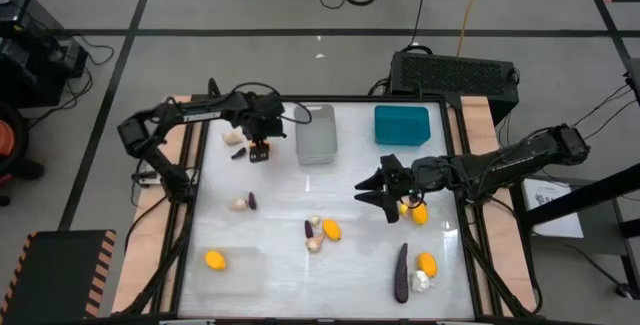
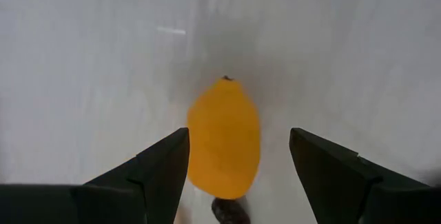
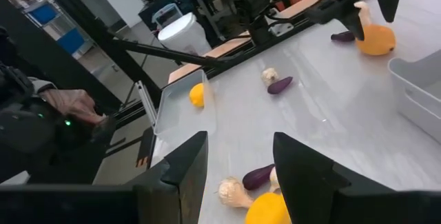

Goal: Sort produce into baskets
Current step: Put the lemon into the transparent bin

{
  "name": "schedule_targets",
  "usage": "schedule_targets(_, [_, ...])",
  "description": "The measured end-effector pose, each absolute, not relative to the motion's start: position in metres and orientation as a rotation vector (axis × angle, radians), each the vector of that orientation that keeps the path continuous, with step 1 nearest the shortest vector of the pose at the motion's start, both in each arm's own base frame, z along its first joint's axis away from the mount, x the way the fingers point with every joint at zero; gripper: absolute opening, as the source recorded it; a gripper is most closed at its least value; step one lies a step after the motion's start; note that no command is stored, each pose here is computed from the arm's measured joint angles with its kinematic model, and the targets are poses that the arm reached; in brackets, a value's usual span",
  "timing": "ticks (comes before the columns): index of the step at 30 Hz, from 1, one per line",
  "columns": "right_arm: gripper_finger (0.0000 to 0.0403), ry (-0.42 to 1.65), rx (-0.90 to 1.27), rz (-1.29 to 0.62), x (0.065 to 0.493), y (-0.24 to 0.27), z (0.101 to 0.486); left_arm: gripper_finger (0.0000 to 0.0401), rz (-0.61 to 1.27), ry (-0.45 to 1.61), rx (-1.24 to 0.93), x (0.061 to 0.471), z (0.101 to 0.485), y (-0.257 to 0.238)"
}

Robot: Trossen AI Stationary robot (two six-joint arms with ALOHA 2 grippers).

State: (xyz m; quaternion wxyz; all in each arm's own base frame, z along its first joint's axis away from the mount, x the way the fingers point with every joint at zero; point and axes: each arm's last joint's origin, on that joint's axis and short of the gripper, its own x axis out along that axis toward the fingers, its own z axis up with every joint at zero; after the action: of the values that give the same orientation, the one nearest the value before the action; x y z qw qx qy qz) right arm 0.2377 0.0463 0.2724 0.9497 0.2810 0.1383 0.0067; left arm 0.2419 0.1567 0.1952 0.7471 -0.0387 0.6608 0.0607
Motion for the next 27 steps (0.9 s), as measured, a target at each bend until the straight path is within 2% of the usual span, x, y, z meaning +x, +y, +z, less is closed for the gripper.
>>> schedule_targets(9, [0.0157, 0.282, 0.539, 0.015, 0.238, 0.046, 0.272, 0.0258, 0.184, 1.562, -0.051, 0.246, 0.173, 0.163])
schedule_targets(19, [0.0157, 0.288, 0.514, 0.017, 0.237, 0.046, 0.272, 0.0256, 0.196, 1.6, -0.117, 0.249, 0.16, 0.162])
schedule_targets(27, [0.0157, 0.297, 0.507, 0.015, 0.237, 0.046, 0.271, 0.0204, 0.168, 1.587, -0.229, 0.245, 0.17, 0.153])
